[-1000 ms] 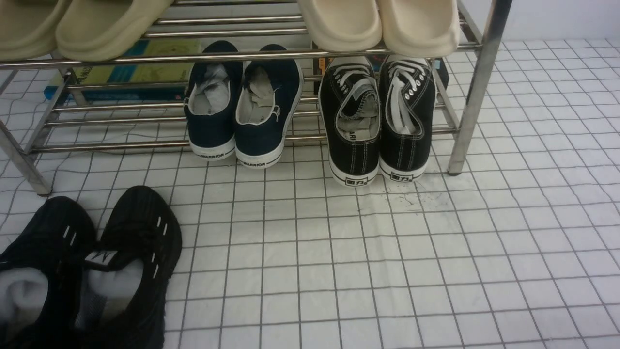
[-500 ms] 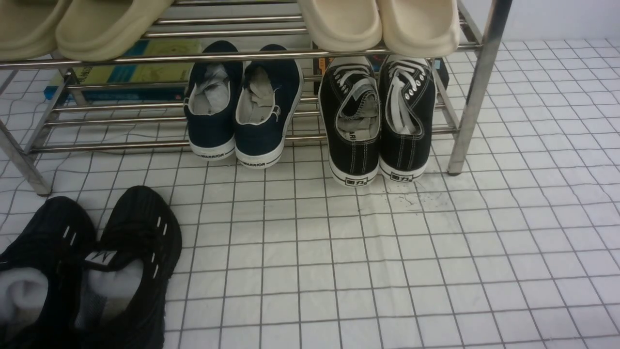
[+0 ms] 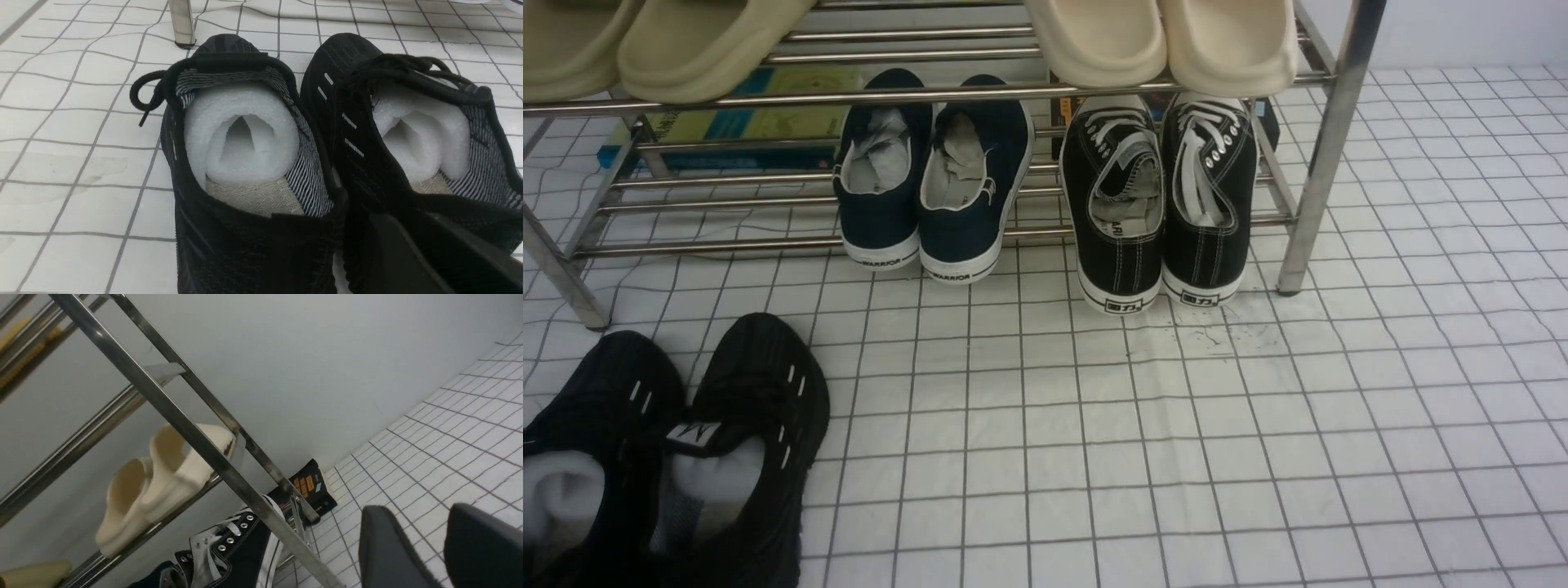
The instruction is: Take the shoes off the shelf with your hand from the white checkered tablecloth.
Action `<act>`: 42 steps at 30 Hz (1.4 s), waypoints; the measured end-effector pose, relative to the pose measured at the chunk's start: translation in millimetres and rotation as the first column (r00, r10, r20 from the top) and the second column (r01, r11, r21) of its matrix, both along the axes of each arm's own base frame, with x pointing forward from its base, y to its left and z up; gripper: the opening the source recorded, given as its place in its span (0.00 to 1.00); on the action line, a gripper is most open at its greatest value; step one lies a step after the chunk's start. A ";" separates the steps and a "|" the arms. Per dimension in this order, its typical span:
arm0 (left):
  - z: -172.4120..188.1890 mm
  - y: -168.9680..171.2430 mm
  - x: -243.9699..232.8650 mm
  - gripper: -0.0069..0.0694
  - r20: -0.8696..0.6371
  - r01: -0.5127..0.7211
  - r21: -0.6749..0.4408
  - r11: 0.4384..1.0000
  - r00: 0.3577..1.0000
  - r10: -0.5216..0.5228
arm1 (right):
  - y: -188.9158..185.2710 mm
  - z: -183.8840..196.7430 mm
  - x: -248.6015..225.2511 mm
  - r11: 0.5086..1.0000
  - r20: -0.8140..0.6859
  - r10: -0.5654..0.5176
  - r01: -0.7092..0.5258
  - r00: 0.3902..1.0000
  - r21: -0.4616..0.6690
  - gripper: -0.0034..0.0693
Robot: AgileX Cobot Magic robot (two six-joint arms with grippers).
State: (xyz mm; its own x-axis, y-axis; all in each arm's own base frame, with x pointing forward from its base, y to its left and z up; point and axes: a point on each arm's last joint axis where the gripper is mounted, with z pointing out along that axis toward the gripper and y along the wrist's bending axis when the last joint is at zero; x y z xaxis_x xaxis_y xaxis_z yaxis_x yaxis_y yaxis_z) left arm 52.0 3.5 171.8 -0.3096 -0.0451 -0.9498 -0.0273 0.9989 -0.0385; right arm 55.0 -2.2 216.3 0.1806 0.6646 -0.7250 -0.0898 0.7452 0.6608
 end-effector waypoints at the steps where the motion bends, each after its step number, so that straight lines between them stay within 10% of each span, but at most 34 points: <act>1: 0.0 0.0 0.0 0.27 0.000 0.000 0.000 1.000 1.000 0.000 | 0.0 0.2 0.0 1.000 0.002 0.001 -0.001 1.000 0.002 0.38; 10: 0.0 0.0 0.0 0.27 0.000 0.000 0.000 1.000 1.000 0.000 | 3.0 14.9 -3.8 0.988 0.160 0.062 -0.083 0.985 0.131 0.34; 17: 0.0 0.0 0.0 0.27 0.000 0.000 0.001 1.000 1.000 0.000 | 5.3 80.0 -17.3 0.986 0.250 0.017 0.026 0.968 -0.167 0.07; 22: 0.0 0.1 0.0 0.27 0.000 0.000 0.002 1.000 1.000 0.000 | -10.6 110.4 4.4 0.942 -0.096 -0.175 0.139 0.980 -0.307 0.03; 26: 0.0 0.1 0.0 0.27 0.000 0.000 0.002 1.000 1.000 0.000 | -20.1 101.6 27.5 0.946 -0.466 -0.242 0.100 0.851 -0.309 0.04; 30: 0.0 0.1 0.0 0.27 0.000 0.000 0.002 1.000 1.000 0.000 | 10.5 58.1 66.9 0.919 -0.893 0.029 -0.364 0.450 -0.154 0.04; 32: 0.0 0.1 0.0 0.27 0.000 0.000 0.002 1.000 1.000 0.000 | 23.0 48.8 74.3 0.883 -0.926 0.120 -0.464 0.358 -0.065 0.04; 36: 0.0 0.1 0.0 0.27 0.000 0.000 0.002 1.000 1.000 0.000 | 68.5 37.3 95.9 0.663 -0.906 0.395 -0.730 0.155 0.164 0.04; 42: 0.0 0.1 0.0 0.27 0.000 0.000 0.002 1.000 1.000 0.000 | 125.7 67.1 129.3 0.399 -0.839 0.540 -0.896 0.058 0.194 0.05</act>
State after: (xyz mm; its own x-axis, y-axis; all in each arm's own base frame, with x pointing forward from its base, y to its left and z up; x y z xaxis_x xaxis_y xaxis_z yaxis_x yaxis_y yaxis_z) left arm 52.0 3.6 171.9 -0.3095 -0.0430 -0.9499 -0.0275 0.9990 -0.0362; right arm 184.3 123.5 283.4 -0.9038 -0.1747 -0.3906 -0.3827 0.7382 0.5555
